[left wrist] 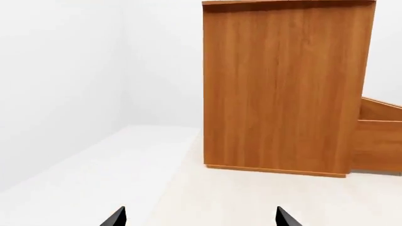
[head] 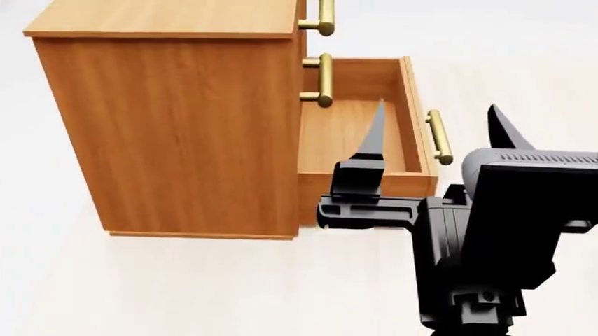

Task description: Put the bowl in the bottom drawer of the cabinet and close it.

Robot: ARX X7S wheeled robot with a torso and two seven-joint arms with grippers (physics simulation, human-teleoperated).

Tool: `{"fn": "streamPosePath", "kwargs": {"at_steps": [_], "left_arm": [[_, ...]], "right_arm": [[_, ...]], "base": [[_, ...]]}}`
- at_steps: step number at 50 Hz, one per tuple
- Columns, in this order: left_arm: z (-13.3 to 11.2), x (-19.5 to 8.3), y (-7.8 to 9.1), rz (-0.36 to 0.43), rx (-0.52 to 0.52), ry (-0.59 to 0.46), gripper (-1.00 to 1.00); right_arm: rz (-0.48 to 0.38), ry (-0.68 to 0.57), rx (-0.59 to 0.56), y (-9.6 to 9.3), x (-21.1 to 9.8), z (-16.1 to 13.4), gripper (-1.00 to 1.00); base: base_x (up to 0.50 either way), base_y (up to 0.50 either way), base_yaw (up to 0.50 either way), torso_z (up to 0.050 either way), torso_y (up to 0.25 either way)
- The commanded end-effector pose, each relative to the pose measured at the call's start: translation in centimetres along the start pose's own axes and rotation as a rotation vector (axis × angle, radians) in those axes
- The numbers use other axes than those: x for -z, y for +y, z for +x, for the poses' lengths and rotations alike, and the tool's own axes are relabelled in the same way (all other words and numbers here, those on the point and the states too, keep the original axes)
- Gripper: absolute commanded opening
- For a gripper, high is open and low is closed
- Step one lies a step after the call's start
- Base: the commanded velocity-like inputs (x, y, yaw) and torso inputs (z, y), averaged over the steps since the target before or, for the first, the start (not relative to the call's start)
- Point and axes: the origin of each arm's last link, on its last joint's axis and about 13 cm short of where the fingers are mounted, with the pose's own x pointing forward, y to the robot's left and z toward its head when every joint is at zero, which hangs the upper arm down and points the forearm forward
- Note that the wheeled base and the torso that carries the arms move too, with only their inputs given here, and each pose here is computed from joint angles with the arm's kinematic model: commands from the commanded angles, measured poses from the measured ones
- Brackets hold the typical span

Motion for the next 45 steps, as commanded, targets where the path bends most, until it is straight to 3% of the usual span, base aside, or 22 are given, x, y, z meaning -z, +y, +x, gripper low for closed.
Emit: {"fn": "streamPosePath", "kwargs": {"at_steps": [1,45], "left_arm": [[0.01,0.01,0.0,-0.001,0.0,-0.002,1.0],[-0.03,0.06,0.06,0.003,-0.002,-0.006,1.0]], "right_arm": [[0.004,0.001,0.0,0.0,0.2,-0.01,1.0],[0.006,0.019,0.008,-0.01,0.58,-0.02,1.0]], "base": [[0.5,0.0,0.0,0.0,0.0],[0.5,0.0,0.0,0.0,0.0]]}}
